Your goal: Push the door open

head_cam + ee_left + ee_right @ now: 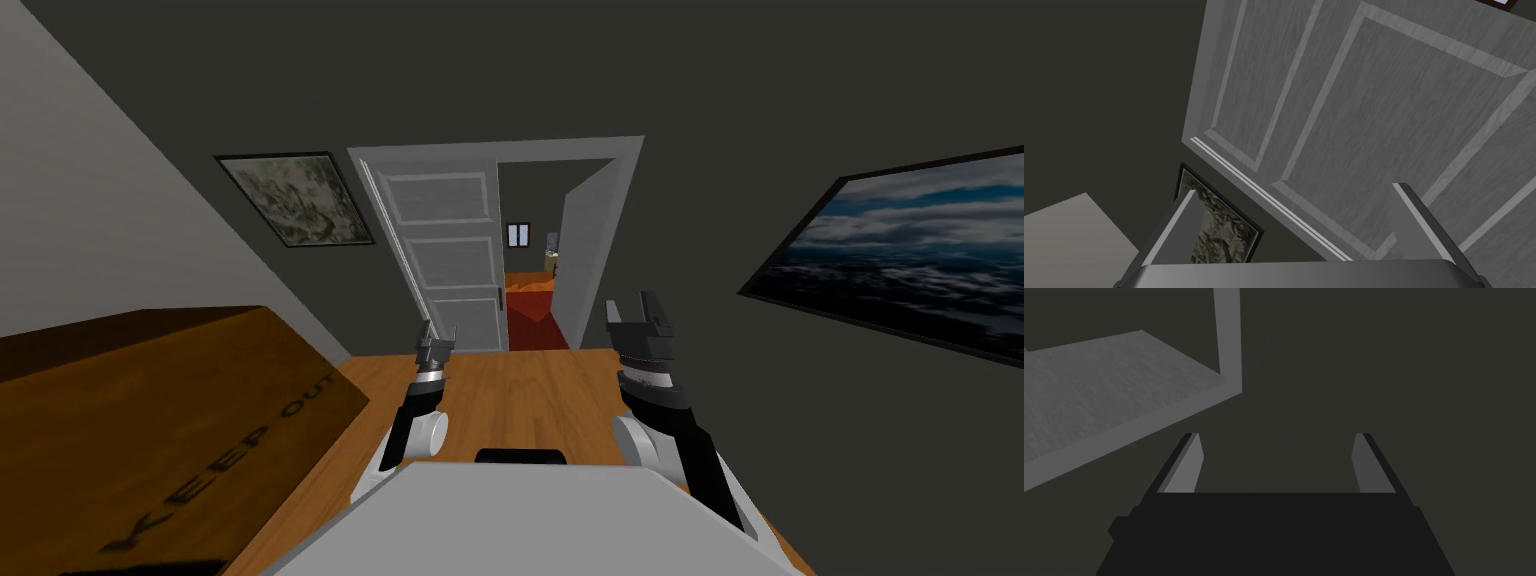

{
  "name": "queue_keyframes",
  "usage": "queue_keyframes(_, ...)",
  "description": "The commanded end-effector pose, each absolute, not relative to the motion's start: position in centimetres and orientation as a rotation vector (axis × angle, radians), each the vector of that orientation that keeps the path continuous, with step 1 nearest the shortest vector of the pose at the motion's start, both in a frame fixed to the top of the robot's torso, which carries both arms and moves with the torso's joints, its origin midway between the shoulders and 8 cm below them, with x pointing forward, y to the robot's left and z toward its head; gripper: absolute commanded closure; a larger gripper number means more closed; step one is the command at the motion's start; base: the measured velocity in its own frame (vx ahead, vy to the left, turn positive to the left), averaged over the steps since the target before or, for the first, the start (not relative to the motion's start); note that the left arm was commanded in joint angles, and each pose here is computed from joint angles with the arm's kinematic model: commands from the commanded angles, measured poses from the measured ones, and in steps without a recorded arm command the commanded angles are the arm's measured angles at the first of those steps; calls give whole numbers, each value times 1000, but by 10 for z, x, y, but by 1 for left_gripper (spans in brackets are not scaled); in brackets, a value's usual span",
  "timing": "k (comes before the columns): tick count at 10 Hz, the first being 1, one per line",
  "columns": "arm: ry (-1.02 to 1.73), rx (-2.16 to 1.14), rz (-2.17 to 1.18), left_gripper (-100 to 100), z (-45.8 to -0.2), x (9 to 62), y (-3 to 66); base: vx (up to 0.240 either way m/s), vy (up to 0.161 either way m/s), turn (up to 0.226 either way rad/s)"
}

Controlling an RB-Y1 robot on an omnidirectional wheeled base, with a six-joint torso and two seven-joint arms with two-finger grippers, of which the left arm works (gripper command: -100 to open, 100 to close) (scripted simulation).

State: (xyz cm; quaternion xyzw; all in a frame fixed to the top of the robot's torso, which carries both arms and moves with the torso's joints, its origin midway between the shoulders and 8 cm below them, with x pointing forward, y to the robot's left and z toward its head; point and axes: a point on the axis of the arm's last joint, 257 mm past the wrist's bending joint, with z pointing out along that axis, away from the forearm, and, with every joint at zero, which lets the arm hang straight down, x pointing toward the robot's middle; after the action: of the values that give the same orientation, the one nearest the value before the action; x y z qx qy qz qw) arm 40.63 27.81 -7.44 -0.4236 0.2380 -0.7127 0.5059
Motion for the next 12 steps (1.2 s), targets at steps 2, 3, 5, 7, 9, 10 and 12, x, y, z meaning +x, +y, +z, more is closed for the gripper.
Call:
queue_keyframes(2,543,-1081,-1760,-100,-91,413,283,101,12,-113)
queue_keyframes(3,530,-1104,-1774,-100,-98,416,286,97,23,-150)
queue_keyframes(5,502,-1153,-1802,-100,-113,421,290,91,21,-107)
queue_keyframes(7,471,-1202,-1827,-100,-129,426,295,92,23,-122)
queue_keyframes(9,436,-1252,-1851,-100,-144,430,300,93,19,-116)
queue_keyframes(10,417,-1278,-1862,-100,-152,432,302,110,25,-124)
queue_keyframes(12,377,-1327,-1883,-100,-168,435,307,107,40,-130)
